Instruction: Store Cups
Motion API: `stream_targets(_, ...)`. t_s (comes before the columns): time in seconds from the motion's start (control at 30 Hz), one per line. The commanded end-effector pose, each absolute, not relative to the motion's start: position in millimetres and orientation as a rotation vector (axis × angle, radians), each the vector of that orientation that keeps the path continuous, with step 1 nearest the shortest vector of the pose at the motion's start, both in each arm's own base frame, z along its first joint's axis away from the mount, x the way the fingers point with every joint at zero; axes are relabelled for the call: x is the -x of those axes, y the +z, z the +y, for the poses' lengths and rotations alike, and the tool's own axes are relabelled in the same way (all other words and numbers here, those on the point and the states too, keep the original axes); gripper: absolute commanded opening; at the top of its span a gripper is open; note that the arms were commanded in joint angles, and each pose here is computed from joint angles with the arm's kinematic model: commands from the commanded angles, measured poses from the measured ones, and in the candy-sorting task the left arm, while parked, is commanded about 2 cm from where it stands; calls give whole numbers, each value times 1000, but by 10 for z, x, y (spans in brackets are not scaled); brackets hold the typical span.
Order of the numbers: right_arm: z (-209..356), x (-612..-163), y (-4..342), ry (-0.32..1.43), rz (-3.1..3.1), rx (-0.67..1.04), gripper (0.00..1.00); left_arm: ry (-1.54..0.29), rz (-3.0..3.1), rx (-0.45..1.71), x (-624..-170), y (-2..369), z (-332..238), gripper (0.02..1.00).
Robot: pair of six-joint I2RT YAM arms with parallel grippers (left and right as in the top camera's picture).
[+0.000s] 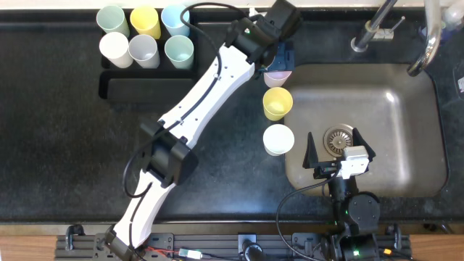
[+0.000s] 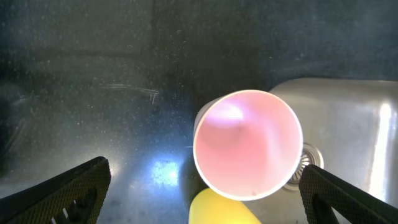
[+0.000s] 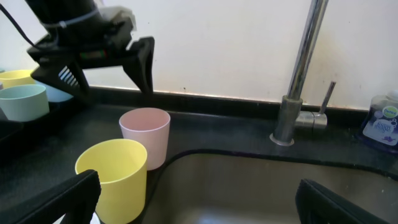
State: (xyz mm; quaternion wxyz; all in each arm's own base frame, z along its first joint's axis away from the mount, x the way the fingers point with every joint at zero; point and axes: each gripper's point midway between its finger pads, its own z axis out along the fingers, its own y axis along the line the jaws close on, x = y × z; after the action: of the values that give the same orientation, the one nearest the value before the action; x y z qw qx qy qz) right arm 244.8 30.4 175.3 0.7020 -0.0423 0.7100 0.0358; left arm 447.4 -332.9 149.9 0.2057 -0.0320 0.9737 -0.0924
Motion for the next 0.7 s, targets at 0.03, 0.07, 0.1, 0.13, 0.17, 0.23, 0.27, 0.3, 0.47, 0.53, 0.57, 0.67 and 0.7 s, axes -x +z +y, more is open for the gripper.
stream_targets(0.03, 302, -2453, 1719, 80, 1581, 89, 998, -159, 2732, 220, -4550, 1181, -3248, 985)
stream_targets(0.07, 302, -2453, 1719, 80, 1581, 89, 998, -153, 2738, 219, -4555, 1125, -3254, 967)
stream_targets(0.1, 302, -2453, 1719, 80, 1581, 89, 998, -149, 2744, 218, -4561, 1072, -3262, 952)
stream_targets(0.13, 302, -2453, 1719, 80, 1581, 89, 996, -150, 2748, 217, -4565, 1037, -3273, 934)
stream_targets(0.17, 302, -2453, 1719, 80, 1581, 89, 998, -146, 2756, 217, -4568, 973, -3282, 908)
stream_targets(0.23, 302, -2453, 1719, 80, 1581, 89, 1000, -147, 2762, 215, -4586, 887, -3306, 827)
stream_targets(0.27, 302, -2453, 1719, 80, 1581, 89, 998, -149, 2763, 215, -4602, 836, -3322, 720)
stream_targets(0.3, 302, -2453, 1719, 80, 1581, 89, 998, -153, 2758, 215, -4619, 822, -3333, 514)
stream_targets(0.47, 302, -2453, 1719, 80, 1581, 89, 996, -122, 2675, 219, -4689, 1137, -3240, 34)
stream_targets(0.53, 302, -2453, 1719, 80, 1581, 89, 998, -104, 2592, 232, -4683, 1576, -3115, 34)
stream_targets(0.57, 302, -2453, 1719, 80, 1581, 89, 998, -96, 2554, 243, -4665, 1793, -3038, 34)
stream_targets(0.67, 302, -2453, 1719, 80, 1581, 89, 998, -45, 2377, 282, -4539, 2774, -2518, 34)
stream_targets(0.7, 302, -2453, 1719, 80, 1581, 89, 998, -20, 2340, 290, -4494, 2985, -2333, 34)
